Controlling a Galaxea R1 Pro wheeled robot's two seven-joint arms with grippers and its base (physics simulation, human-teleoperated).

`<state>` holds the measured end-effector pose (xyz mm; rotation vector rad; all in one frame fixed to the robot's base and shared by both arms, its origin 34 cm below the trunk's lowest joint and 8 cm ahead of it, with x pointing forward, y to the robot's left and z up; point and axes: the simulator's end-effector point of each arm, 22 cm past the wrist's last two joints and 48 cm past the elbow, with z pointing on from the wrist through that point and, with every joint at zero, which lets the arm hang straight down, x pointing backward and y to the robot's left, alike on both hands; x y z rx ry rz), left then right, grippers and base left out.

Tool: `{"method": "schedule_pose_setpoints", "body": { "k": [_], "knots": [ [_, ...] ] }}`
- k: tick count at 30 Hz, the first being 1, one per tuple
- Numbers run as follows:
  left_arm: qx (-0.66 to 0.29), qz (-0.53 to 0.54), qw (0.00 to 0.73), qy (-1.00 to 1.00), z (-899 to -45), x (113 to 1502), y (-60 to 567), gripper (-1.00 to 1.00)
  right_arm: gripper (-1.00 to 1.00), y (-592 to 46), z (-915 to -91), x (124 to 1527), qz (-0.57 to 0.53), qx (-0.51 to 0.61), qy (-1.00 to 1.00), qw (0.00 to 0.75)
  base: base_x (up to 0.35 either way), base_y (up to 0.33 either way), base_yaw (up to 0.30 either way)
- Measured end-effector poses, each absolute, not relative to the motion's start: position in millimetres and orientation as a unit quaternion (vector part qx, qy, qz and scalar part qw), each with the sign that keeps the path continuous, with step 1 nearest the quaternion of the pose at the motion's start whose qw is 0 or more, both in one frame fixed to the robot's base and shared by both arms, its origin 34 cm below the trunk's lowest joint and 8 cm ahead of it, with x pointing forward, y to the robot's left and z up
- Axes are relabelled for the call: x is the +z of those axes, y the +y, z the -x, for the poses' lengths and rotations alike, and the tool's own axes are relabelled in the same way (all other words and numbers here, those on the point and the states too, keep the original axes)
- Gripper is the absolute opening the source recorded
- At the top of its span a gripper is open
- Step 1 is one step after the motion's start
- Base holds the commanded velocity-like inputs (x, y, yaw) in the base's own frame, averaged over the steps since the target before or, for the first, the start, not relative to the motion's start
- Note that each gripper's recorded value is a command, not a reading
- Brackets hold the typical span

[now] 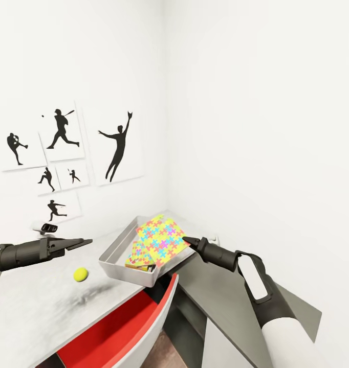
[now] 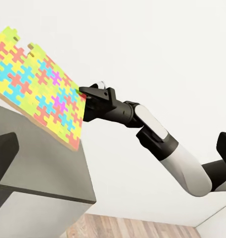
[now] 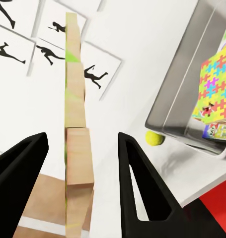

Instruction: Put all the toys in the child's room - the three board games (two on the bed and one on the table), the two jigsaw puzzles on the table, and the tennis ball on the table - inside the toy box on the table in the child's room.

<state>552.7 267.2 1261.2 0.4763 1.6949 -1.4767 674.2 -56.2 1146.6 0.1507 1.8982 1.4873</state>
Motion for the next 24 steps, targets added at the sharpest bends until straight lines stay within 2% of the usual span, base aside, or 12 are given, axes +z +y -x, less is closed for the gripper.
{"method": "schedule_pose_setpoints", "body": {
  "k": [9,19,24],
  "knots": [
    [-0.586,-0.189,0.410,0.673,-553,1261,267,1.00,-1.00,-55,-674,1146,-0.060,0.575,0.735,0.355,0.042,0.001,0.000],
    [-0.586,-0.189,0.409,0.673,-553,1261,267,1.00,-1.00,-55,-675,1150,-0.057,0.575,0.732,0.360,-0.006,0.069,0.000],
    [-0.594,-0.190,0.405,0.669,-554,1257,255,1.00,-1.00,-31,-661,1158,-0.035,0.594,0.727,0.342,-0.052,0.000,0.000]
  ]
}}
